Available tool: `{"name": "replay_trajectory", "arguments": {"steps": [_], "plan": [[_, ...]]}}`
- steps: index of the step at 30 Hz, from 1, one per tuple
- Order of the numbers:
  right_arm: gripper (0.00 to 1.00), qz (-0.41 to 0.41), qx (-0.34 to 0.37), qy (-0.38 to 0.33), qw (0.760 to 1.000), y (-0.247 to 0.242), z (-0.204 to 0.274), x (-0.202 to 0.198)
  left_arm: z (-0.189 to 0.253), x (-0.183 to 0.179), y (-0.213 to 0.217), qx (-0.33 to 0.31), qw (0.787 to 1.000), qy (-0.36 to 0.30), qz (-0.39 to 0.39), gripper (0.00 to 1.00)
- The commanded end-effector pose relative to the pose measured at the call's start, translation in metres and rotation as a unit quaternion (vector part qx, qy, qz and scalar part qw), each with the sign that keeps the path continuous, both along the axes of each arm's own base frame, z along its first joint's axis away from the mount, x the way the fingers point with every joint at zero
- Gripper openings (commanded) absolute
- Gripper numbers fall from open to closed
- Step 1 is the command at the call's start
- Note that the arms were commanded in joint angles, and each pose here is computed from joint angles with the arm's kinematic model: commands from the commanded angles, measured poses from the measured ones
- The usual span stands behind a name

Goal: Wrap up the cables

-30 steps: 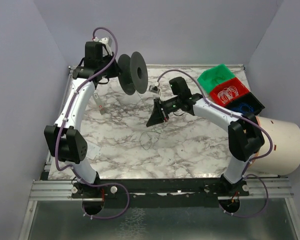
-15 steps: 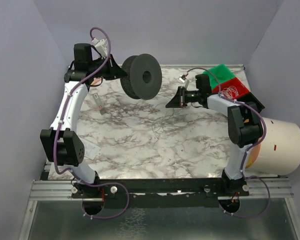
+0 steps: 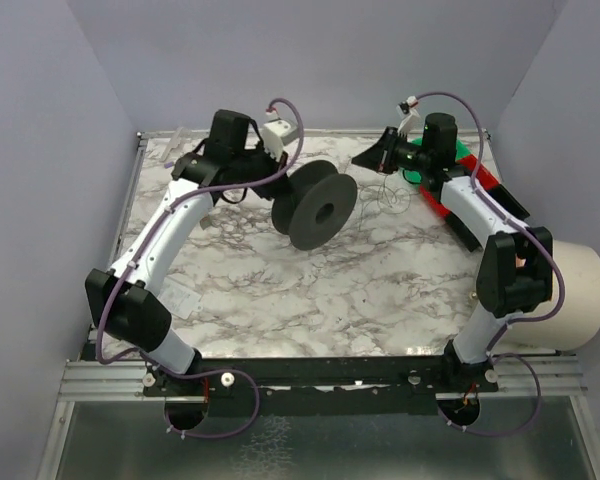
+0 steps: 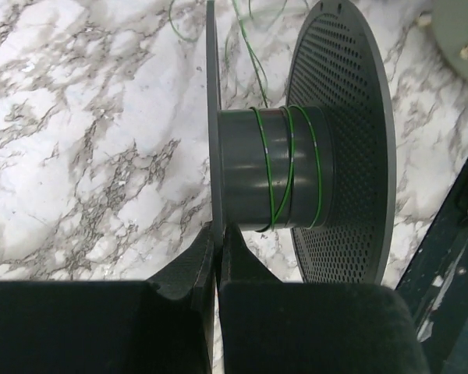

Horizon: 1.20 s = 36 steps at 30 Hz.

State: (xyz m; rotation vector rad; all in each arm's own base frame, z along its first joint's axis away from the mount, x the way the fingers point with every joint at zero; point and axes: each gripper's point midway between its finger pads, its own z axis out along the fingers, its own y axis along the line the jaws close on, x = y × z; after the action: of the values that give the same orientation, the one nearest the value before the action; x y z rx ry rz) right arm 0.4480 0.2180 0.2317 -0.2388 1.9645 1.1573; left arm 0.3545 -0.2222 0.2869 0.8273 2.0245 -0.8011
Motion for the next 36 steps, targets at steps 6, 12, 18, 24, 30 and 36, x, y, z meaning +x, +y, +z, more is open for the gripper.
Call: {"name": "replay_trajectory", "arguments": {"steps": [6,12,18,24,30,36], "plan": [[0.0,0.112,0.003,0.032,0.993,0.003,0.043,-0.019,-0.014,0.03,0.029,0.154,0.974,-0.095,0.139,0.0],[0.0,0.22,0.059,0.042,0.973,0.03,0.083,-0.073,-0.019,0.056,0.043,0.189,0.947,-0.114,0.232,0.0],[0.0,0.34,0.119,0.022,0.933,0.067,0.103,-0.137,-0.021,0.076,0.047,0.191,0.932,-0.115,0.285,0.0],[0.04,0.303,-0.043,-0.187,0.934,0.06,0.057,-0.115,0.0,0.075,0.035,0.156,0.944,-0.129,0.262,0.0],[0.44,0.254,-0.253,-0.339,0.87,0.026,-0.026,-0.069,0.038,0.055,0.017,0.108,0.963,-0.157,0.193,0.0],[0.58,0.223,-0.314,-0.311,0.869,0.018,-0.057,-0.024,0.07,0.04,0.01,0.074,0.969,-0.181,0.154,0.0]]}}
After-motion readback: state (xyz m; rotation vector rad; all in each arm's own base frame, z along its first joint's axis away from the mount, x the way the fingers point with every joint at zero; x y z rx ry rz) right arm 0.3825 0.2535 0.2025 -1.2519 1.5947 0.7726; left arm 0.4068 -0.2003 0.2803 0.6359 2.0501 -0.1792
